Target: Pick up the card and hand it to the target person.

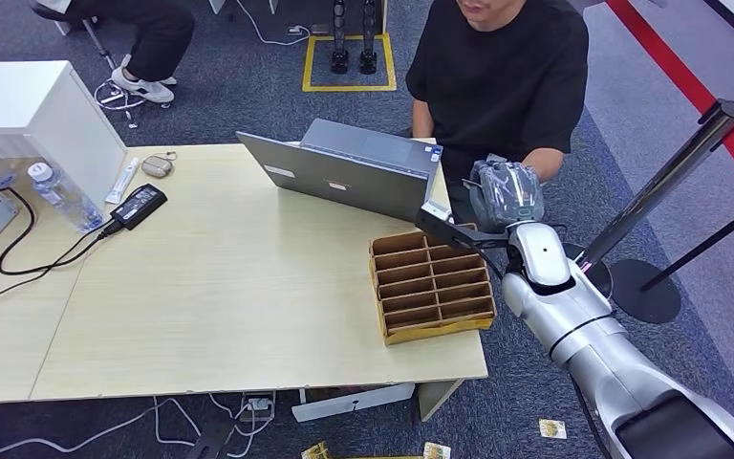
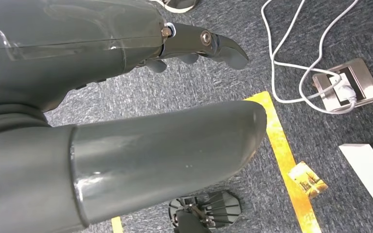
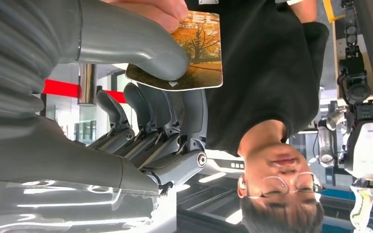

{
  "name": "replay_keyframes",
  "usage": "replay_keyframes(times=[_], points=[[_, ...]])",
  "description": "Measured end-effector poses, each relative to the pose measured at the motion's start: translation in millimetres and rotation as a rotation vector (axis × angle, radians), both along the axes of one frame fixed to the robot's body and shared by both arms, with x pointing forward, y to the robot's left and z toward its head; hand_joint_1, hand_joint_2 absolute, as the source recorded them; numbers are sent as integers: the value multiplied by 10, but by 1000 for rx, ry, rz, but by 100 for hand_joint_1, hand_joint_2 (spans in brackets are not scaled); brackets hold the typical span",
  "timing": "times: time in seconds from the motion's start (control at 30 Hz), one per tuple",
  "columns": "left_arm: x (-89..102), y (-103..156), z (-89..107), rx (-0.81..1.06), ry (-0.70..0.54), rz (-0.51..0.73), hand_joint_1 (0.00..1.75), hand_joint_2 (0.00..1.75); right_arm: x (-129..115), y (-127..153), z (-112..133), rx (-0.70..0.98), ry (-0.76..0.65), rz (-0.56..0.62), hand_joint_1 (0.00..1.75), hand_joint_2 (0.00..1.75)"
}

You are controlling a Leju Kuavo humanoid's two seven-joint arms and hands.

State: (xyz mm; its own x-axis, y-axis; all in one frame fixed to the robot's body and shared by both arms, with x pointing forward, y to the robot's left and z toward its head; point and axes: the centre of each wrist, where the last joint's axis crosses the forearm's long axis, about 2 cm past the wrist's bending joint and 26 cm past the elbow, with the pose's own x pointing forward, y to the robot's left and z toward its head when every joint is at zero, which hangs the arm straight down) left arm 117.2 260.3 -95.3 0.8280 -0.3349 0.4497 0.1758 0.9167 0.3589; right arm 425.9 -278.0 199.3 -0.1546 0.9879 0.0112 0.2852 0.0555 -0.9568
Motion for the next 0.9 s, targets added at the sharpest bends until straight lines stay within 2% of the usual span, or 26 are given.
replay_keyframes(times=[0.03, 0.07, 0.13, 0.17, 0.2, 0.47, 0.9], points=[[1, 0, 0, 0, 0, 0, 0, 0, -1, 1, -11, -3, 4, 0, 124, 175], [2, 0, 1, 0, -1, 0, 0, 0, -2, 2, -21, -5, 7, 0, 97, 175], [5, 0, 1, 0, -1, -1, 0, 0, -3, 4, -40, -9, 17, -1, 31, 175], [7, 0, 2, 0, -1, -2, 0, 0, -2, 4, -48, -12, 25, -3, 6, 175], [10, 0, 3, 1, -2, -2, 0, 0, -2, 4, -57, -15, 36, -5, 0, 175], [13, -2, 3, -3, 1, -4, 0, 0, -7, 10, -124, -2, 125, -38, 0, 175], [-2, -6, 0, -6, -3, -2, 0, 0, -103, 58, -126, 339, 43, 14, 0, 175]])
